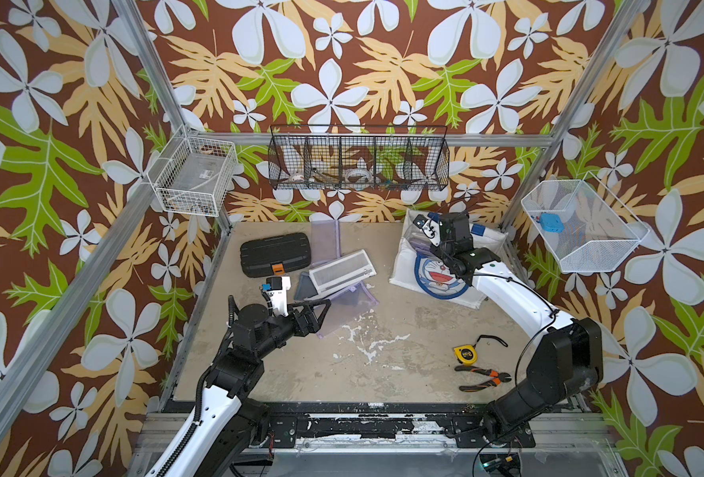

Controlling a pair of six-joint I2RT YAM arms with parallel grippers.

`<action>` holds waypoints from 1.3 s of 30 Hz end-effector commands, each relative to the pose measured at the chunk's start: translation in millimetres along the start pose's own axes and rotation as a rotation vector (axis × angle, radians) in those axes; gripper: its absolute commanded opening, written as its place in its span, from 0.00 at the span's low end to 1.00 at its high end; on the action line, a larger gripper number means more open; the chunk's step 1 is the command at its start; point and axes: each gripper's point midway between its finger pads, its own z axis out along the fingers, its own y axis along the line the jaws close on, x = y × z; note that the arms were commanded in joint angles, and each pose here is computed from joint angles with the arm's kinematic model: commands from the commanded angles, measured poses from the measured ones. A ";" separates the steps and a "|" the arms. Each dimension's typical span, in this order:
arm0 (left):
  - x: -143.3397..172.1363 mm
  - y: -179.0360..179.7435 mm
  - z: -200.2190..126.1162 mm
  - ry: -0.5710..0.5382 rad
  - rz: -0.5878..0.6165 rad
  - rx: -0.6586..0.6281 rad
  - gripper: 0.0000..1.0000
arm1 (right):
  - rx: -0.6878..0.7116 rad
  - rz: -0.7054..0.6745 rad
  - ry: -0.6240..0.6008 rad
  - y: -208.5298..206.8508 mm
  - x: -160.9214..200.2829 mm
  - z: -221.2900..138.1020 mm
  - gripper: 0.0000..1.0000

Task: Put the pencil pouch into the canvas bag
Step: Place the pencil case in the canvas bag, then pick up the pencil case from the center of the board.

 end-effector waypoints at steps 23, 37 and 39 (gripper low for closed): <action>72.6 135.9 18.2 0.130 -0.291 -0.333 0.77 | -0.442 0.386 -0.503 131.8 -85.8 -194.4 0.82; 110.9 174.5 40.1 0.215 -0.404 -0.418 0.65 | -0.645 0.475 -0.503 220.1 -53.6 -197.6 0.84; 114.1 177.0 44.6 0.223 -0.401 -0.433 0.65 | -0.632 0.482 -0.520 215.4 -51.3 -199.7 0.85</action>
